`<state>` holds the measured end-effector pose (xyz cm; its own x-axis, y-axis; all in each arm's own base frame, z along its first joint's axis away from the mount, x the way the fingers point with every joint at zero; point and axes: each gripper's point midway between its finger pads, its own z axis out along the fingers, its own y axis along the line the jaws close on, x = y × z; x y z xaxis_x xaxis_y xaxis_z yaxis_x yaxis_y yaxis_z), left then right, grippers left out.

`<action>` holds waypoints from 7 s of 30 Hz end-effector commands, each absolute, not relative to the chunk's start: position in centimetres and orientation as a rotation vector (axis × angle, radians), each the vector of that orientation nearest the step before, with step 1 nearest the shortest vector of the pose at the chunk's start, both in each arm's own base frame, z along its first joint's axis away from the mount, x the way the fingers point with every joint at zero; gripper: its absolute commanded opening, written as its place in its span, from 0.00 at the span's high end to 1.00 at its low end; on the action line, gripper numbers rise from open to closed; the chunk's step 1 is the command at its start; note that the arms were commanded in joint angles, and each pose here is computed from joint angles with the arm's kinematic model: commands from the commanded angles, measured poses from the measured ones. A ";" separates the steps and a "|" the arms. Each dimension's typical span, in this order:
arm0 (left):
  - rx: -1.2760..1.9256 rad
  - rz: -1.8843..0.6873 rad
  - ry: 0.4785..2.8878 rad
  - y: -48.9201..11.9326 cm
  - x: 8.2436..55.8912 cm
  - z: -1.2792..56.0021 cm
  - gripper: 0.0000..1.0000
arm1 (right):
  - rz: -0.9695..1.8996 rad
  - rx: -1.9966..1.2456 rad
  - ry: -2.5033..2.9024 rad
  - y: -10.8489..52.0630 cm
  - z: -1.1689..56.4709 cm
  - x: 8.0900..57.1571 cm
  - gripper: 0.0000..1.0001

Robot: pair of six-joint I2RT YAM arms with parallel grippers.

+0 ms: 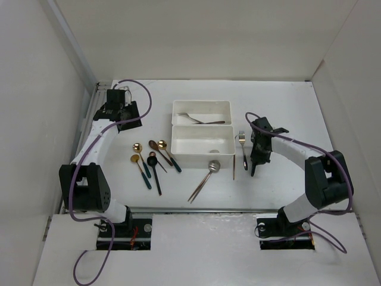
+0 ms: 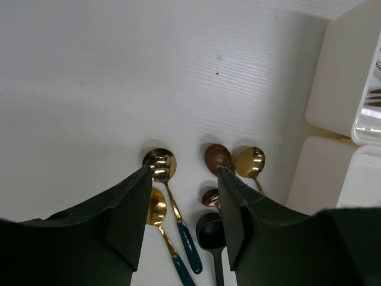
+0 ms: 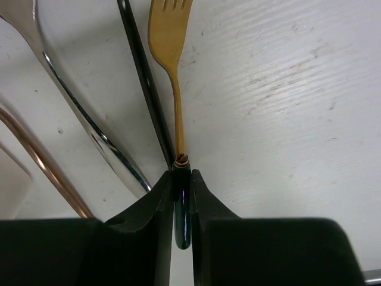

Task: Sort the eating utensils into containers

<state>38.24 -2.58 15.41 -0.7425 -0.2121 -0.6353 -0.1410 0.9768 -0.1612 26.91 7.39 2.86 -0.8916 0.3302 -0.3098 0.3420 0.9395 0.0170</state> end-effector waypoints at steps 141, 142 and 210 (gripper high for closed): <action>-0.772 -0.280 3.107 -4.3 18.6 3.5 0.59 | -0.322 -0.700 1.665 26.3 26.2 47.2 0.40; -0.749 -0.282 3.103 -4.5 18.8 3.4 0.59 | -0.326 -0.709 1.673 26.2 25.7 47.0 0.40; 1.452 -0.181 2.089 -26.6 34.9 12.4 0.64 | -0.444 -0.230 1.616 9.4 35.1 41.3 0.40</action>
<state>34.61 -26.91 11.66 -0.2613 0.8097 -0.5255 0.8970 0.4047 0.1776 41.10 9.52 32.84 -0.1585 -0.4444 -0.8817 0.0815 0.8841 -0.4602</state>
